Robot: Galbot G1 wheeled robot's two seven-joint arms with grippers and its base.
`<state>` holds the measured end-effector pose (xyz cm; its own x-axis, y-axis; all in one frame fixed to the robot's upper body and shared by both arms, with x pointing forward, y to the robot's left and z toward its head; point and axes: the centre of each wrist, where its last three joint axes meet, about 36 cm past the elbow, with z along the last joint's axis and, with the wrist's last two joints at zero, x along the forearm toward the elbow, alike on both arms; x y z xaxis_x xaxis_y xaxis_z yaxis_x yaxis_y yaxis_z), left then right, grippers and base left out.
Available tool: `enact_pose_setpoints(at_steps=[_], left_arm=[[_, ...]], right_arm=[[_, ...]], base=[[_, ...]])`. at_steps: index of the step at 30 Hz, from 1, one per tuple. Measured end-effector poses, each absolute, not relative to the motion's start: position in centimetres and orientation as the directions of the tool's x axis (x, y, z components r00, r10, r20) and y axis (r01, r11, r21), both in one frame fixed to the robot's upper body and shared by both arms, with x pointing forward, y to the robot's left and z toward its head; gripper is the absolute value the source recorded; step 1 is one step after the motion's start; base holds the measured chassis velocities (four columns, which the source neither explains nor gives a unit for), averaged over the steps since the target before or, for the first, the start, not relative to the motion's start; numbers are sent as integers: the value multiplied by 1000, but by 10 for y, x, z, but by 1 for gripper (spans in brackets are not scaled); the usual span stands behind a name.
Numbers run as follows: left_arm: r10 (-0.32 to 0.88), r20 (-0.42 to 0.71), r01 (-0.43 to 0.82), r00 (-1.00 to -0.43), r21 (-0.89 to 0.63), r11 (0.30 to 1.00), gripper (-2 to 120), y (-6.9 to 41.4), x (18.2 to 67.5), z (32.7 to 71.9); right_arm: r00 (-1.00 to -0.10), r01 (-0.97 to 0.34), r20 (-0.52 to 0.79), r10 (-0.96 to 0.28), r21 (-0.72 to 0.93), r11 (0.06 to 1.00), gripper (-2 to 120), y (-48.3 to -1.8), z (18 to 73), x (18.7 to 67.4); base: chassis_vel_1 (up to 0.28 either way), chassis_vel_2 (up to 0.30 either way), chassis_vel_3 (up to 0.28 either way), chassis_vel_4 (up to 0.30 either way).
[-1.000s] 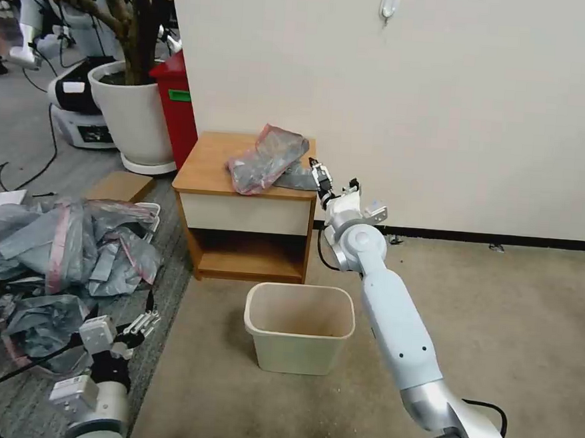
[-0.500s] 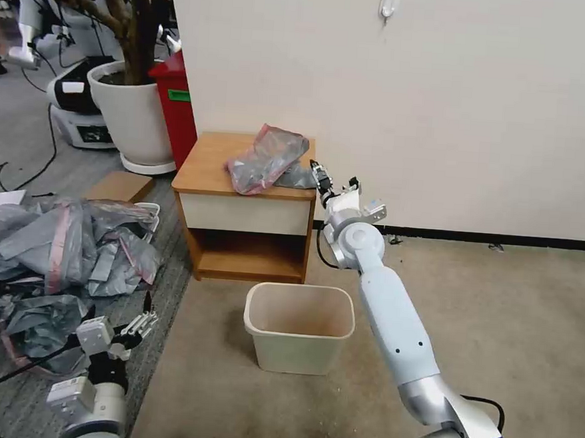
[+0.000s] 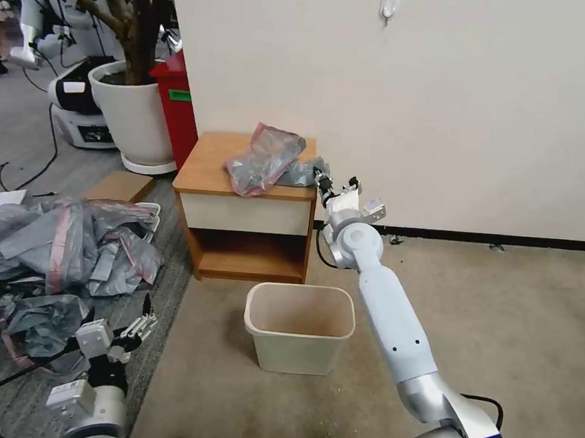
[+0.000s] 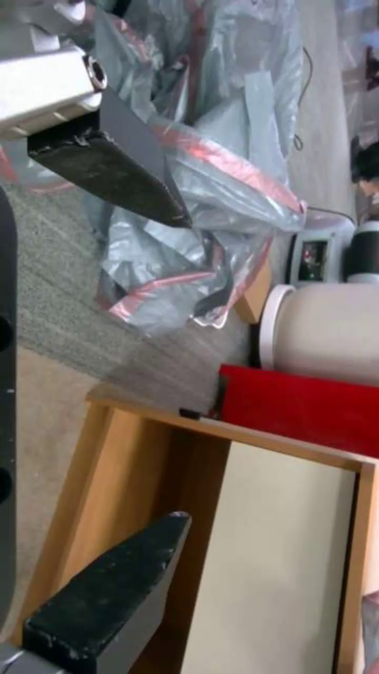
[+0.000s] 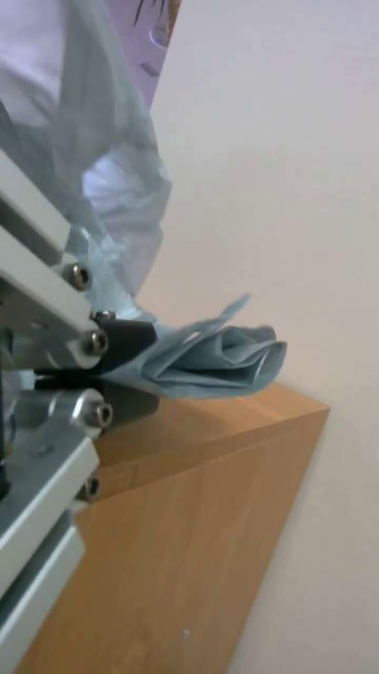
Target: Pick up the garbage bag from the table and place it over the trash can.
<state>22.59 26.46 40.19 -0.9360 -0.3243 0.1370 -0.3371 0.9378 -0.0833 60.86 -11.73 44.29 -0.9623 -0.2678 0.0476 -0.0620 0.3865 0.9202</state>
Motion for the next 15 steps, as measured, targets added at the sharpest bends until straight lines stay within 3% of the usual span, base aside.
enact_pose_setpoints(at_steps=[15], left_arm=[[-323, 138, -337, -936, -85, 938, 100, 264, 227, 398]], right_arm=[[-967, -51, 63, -247, 901, 432, 0, -134, 437, 574]], base=[[0, 0, 0, 0]])
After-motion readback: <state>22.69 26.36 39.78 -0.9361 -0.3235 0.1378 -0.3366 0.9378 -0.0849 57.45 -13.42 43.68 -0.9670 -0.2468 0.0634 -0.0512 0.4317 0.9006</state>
